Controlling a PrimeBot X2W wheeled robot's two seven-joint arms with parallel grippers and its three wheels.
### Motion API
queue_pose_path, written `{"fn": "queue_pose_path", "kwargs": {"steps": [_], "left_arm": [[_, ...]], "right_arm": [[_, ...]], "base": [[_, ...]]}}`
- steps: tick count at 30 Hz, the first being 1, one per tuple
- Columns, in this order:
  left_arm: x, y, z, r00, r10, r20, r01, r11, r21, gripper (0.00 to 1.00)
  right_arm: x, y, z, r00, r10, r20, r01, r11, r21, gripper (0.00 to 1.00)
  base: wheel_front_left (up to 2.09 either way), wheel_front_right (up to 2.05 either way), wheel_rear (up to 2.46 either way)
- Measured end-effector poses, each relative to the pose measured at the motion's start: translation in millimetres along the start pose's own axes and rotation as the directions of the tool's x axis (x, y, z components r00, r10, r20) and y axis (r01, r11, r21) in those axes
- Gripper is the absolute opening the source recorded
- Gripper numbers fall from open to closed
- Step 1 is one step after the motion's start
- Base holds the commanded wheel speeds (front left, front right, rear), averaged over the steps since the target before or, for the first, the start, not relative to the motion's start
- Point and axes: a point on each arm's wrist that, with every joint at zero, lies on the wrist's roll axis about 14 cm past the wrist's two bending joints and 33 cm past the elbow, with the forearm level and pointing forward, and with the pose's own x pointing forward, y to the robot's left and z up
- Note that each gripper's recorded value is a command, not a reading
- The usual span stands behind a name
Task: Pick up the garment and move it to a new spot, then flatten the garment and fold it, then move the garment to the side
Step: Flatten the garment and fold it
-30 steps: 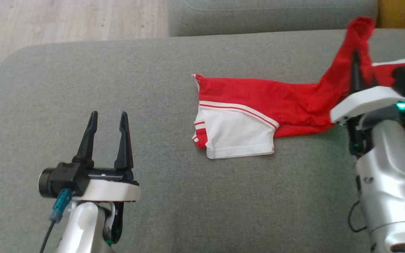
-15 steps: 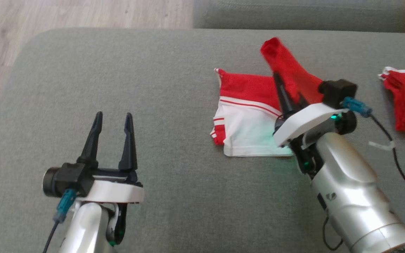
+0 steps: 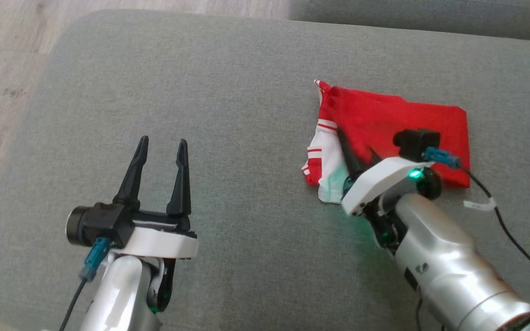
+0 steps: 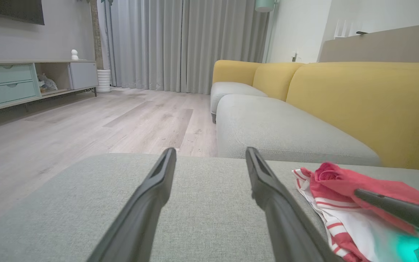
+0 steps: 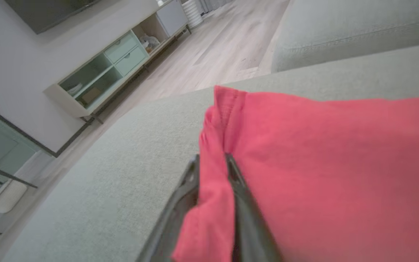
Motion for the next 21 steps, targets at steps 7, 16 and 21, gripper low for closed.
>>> {"fn": "queue_pose_path", "kwargs": {"steps": [7, 16, 21], "left_arm": [[1.6, -4.0, 2.5, 1.000, -0.007, 0.008, 0.007, 1.000, -0.002, 1.00], [13.5, -26.1, 9.7, 0.997, -0.064, 0.038, 0.065, 0.998, -0.016, 1.00], [19.8, -41.0, 9.5, 0.994, -0.104, 0.043, 0.105, 0.994, -0.027, 1.00]], "right_arm": [[-2.6, 48.1, 0.1, 0.991, 0.135, 0.016, -0.136, 0.989, 0.062, 1.00], [-13.4, -6.1, 102.1, 0.961, -0.008, 0.277, 0.027, 0.997, -0.066, 1.00], [-56.0, -59.4, 133.5, 0.893, -0.155, 0.423, 0.193, 0.980, -0.048, 1.00]], "base": [[0.00, 0.00, 0.00], [0.00, 0.00, 0.00], [0.00, 0.00, 0.00]]}}
